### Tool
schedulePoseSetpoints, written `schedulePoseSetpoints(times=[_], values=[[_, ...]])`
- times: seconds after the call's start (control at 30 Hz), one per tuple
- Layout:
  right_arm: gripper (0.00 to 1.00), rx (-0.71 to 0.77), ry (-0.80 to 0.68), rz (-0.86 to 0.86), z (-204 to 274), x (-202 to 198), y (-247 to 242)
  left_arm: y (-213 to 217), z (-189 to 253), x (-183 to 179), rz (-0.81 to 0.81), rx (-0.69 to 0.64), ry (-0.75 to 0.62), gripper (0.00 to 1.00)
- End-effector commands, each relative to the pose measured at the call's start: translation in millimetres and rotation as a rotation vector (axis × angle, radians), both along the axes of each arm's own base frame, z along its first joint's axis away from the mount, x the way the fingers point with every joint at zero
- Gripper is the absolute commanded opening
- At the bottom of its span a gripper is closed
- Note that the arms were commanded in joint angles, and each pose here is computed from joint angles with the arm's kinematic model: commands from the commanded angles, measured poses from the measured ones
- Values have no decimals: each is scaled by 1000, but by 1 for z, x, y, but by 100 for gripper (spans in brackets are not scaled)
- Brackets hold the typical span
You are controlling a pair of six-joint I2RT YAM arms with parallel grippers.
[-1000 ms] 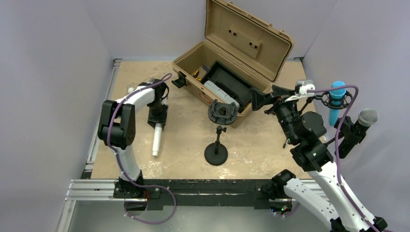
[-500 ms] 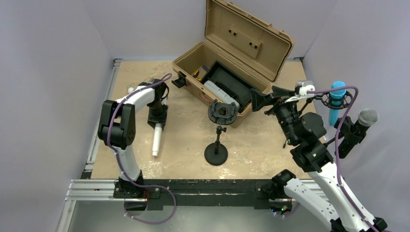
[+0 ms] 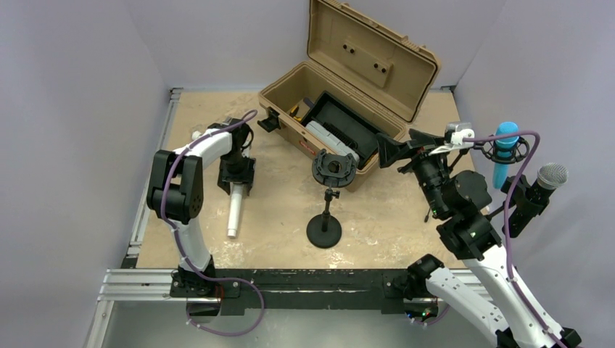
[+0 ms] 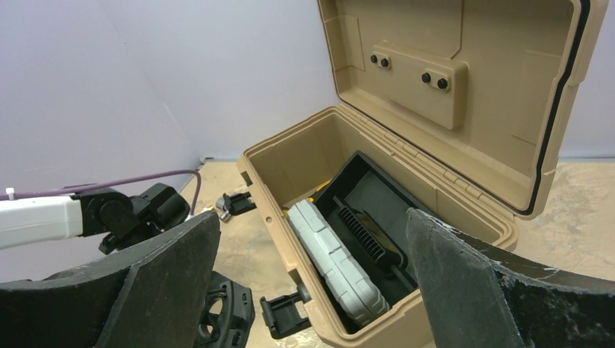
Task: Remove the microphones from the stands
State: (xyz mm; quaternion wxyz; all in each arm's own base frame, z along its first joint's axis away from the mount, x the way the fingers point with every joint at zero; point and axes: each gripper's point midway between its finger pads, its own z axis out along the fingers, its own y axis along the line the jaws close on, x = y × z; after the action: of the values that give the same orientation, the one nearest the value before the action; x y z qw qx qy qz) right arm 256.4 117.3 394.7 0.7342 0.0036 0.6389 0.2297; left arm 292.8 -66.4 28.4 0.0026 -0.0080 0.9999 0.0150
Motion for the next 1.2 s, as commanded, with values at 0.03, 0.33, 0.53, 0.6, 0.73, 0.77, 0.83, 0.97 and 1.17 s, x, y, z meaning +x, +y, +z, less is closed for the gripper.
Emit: schedulePoseSetpoints(times=[0.03, 0.33, 0.53, 0.6, 0.73, 0.77, 0.83, 0.97, 1.17], values=[[99, -1, -30, 11, 7, 0, 2, -1, 16, 13, 17, -7, -58, 62], [99, -11, -22, 31, 5, 2, 8, -11, 95, 26, 9, -113, -354, 68], [99, -21, -1, 71, 3, 7, 19, -33, 168, 21, -60, -300, -646, 70], [99, -18, 1, 87, 4, 7, 22, -45, 195, 16, -108, -394, -749, 70], [99, -13, 12, 90, 5, 9, 24, -73, 252, -8, -218, -611, -944, 72], [99, -11, 11, 94, 7, 9, 25, -82, 267, -17, -251, -682, -980, 73], [99, -12, 12, 105, 10, 9, 27, -102, 293, -38, -330, -830, -1023, 75], [99, -23, 18, 165, 15, 3, 36, -147, 321, -82, -517, -1058, -989, 79], [99, -38, 82, 310, 5, -16, 55, -189, 324, -123, -664, -1220, -916, 84]])
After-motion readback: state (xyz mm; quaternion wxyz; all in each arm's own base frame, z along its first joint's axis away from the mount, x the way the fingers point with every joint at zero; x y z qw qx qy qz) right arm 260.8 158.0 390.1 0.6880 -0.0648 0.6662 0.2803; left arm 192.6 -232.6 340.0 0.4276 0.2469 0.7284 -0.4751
